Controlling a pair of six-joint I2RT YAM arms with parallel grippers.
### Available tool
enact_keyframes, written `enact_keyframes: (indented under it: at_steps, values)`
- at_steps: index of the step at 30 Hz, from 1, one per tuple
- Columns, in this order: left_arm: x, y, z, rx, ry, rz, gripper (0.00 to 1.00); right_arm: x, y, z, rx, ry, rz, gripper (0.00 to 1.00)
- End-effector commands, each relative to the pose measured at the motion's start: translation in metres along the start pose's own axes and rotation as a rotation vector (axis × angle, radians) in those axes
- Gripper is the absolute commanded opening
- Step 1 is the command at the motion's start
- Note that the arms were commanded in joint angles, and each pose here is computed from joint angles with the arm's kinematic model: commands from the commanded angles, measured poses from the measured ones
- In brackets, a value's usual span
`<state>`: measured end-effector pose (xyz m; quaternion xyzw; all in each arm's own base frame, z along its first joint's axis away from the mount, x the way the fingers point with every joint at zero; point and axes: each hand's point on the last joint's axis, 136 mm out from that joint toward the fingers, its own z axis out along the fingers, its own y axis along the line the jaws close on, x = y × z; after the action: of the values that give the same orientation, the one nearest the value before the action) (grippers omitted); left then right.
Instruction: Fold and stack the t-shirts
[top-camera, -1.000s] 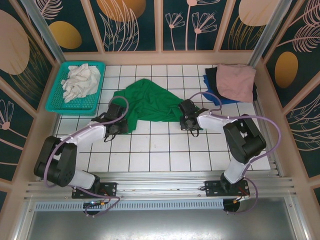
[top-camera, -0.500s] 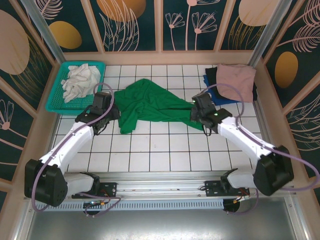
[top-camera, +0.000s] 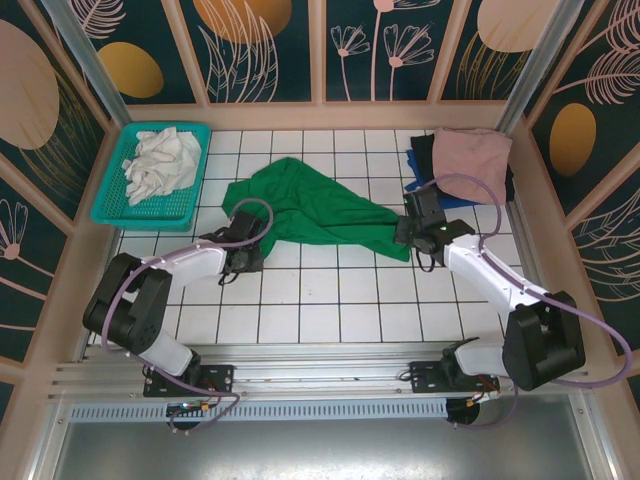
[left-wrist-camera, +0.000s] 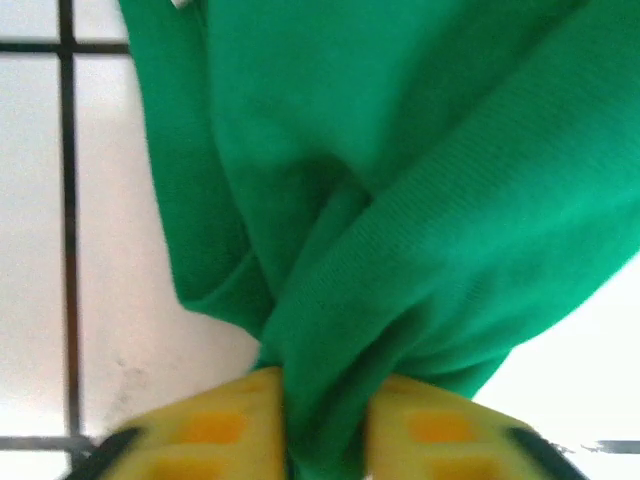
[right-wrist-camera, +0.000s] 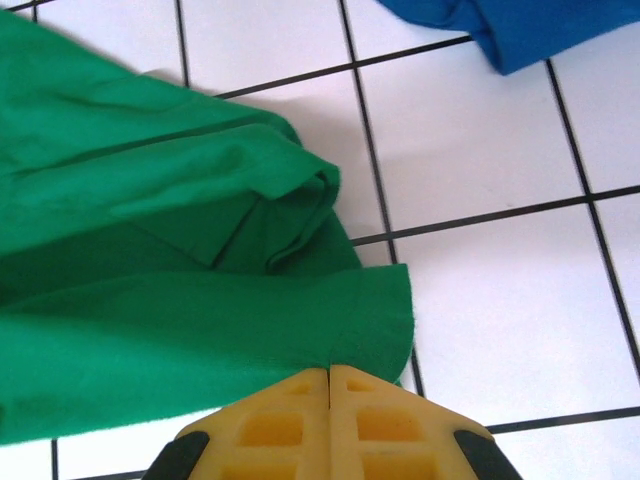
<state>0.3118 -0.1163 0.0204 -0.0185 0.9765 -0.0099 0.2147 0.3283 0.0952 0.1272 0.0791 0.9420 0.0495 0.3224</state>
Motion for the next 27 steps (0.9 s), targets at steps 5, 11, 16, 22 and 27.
enact_keyframes:
  at_steps: [5,11,16,22,27]
  values:
    - [-0.049,0.025,-0.032,-0.094,-0.117,-0.050,0.00,-0.019,-0.009,-0.032,-0.016,-0.074,0.009,0.00]
    - [-0.084,0.016,-0.097,0.009,-0.252,-0.050,0.00,-0.029,0.002,-0.063,-0.102,-0.124,0.015,0.00]
    - [-0.080,0.036,-0.052,-0.046,-0.133,-0.067,0.35,-0.027,0.012,-0.032,-0.122,-0.096,-0.017,0.00]
    - [-0.098,0.037,-0.023,-0.087,-0.096,-0.109,0.49,-0.026,0.010,0.030,-0.051,-0.010,-0.051,0.00]
    - [-0.097,0.015,-0.056,0.045,-0.182,-0.141,0.47,-0.025,0.010,0.053,-0.035,0.020,-0.060,0.00]
